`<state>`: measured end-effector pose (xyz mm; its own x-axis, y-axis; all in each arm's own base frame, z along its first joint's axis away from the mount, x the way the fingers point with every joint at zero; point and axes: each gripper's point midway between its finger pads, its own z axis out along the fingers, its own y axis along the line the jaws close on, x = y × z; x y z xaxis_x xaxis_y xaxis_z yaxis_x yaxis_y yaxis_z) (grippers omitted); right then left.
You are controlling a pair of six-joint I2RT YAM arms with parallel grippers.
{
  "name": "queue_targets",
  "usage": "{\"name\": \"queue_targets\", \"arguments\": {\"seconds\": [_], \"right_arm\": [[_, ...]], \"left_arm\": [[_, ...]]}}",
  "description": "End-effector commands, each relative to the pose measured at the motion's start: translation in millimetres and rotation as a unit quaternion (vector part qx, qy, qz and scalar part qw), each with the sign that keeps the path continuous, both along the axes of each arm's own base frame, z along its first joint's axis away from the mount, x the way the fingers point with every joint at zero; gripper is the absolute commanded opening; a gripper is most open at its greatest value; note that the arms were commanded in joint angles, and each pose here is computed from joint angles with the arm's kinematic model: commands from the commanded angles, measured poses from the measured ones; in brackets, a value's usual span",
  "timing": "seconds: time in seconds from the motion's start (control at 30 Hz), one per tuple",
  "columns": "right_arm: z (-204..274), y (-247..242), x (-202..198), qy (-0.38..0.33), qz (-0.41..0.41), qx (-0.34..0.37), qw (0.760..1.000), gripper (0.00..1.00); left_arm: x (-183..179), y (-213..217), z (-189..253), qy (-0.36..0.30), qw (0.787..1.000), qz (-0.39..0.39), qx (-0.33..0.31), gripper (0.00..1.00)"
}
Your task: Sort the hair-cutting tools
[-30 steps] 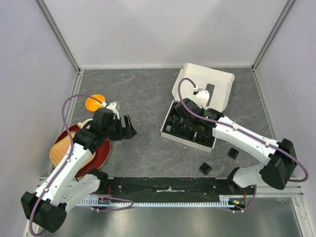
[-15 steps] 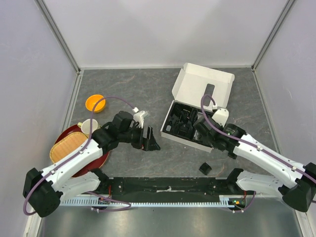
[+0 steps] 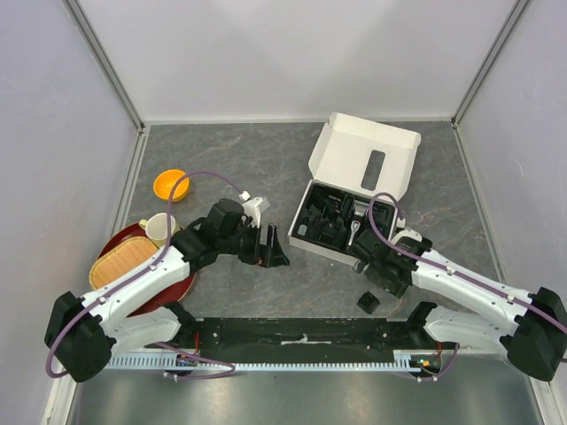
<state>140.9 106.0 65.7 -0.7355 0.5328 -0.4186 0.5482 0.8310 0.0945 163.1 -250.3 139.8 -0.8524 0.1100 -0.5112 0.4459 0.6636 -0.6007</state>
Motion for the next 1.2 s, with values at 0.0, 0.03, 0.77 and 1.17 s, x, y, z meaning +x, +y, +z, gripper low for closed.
{"name": "queue_targets", "arguments": {"seconds": [0.0, 0.03, 0.77, 1.17], "right_arm": [[-10.1, 2.5, -4.4, 0.009, -0.055, 0.022, 0.998, 0.95], [-14.9, 0.7, -6.8, 0.013, -0.06, 0.02, 0.998, 0.97], [-52.7, 10.7, -18.4, 0.048, -0.112, 0.053, 0.991, 0.92], [-44.9, 0.6, -28.1, 0.071, -0.065, 0.017, 0.995, 0.93]], "left_arm": [[11.8, 0.5, 3.2, -0.028, 1.0, 0.009, 0.012, 0.88], [11.9, 0.6, 3.6, -0.028, 0.999, 0.01, 0.012, 0.88], [24.5, 19.6, 8.8, -0.065, 0.995, 0.066, 0.036, 0.88], [26.9, 24.3, 5.9, -0.066, 0.994, 0.078, 0.048, 0.88]]}}
